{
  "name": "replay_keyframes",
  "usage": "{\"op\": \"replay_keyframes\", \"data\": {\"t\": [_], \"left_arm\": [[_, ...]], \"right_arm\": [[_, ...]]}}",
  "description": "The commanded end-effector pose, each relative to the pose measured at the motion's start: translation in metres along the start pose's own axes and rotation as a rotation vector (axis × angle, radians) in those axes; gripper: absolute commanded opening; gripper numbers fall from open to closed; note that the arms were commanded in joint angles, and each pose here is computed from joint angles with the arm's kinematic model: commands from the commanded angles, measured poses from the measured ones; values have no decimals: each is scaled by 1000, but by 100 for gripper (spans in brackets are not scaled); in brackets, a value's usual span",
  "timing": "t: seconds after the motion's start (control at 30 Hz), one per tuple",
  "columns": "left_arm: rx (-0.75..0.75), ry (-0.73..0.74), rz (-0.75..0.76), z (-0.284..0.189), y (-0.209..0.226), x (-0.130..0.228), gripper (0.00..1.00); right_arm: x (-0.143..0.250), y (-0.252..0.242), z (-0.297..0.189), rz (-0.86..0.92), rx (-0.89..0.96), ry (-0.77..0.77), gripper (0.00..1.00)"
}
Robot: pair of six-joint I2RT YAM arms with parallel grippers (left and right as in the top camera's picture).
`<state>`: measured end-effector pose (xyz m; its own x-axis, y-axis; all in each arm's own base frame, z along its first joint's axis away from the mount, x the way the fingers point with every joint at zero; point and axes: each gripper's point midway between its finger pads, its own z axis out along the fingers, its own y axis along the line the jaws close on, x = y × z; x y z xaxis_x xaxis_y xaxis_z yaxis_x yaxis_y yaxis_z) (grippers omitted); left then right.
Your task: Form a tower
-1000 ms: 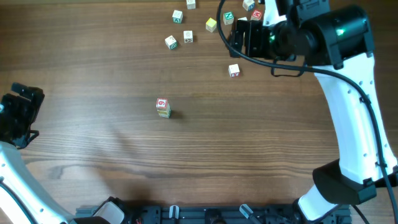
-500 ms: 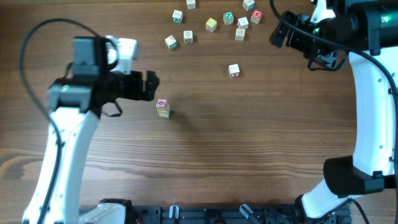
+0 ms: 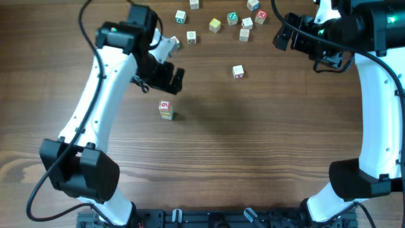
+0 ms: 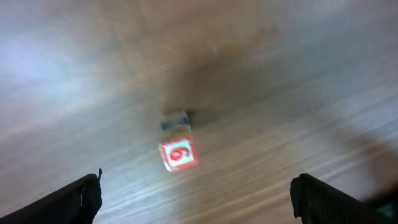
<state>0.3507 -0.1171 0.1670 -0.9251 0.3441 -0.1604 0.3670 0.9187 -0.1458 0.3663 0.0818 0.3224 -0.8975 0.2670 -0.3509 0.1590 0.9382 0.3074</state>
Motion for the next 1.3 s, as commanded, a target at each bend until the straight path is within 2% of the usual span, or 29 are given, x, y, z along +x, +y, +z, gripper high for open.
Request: {"op": "replay_keyframes", "data": {"t": [0.0, 0.17, 0.53, 1.27], "left_arm": [[-15, 119, -7, 34, 4, 27, 100], [-19, 91, -8, 49, 9, 24, 100], [-38, 147, -25, 97, 18, 53, 100], [-44, 113, -20, 118, 22, 54, 100]], "right_arm": [[1, 3, 0, -22, -15, 6, 100], [1, 3, 0, -22, -14, 6, 100], [1, 3, 0, -22, -15, 6, 100], [1, 3, 0, -22, -15, 6, 100]]}}
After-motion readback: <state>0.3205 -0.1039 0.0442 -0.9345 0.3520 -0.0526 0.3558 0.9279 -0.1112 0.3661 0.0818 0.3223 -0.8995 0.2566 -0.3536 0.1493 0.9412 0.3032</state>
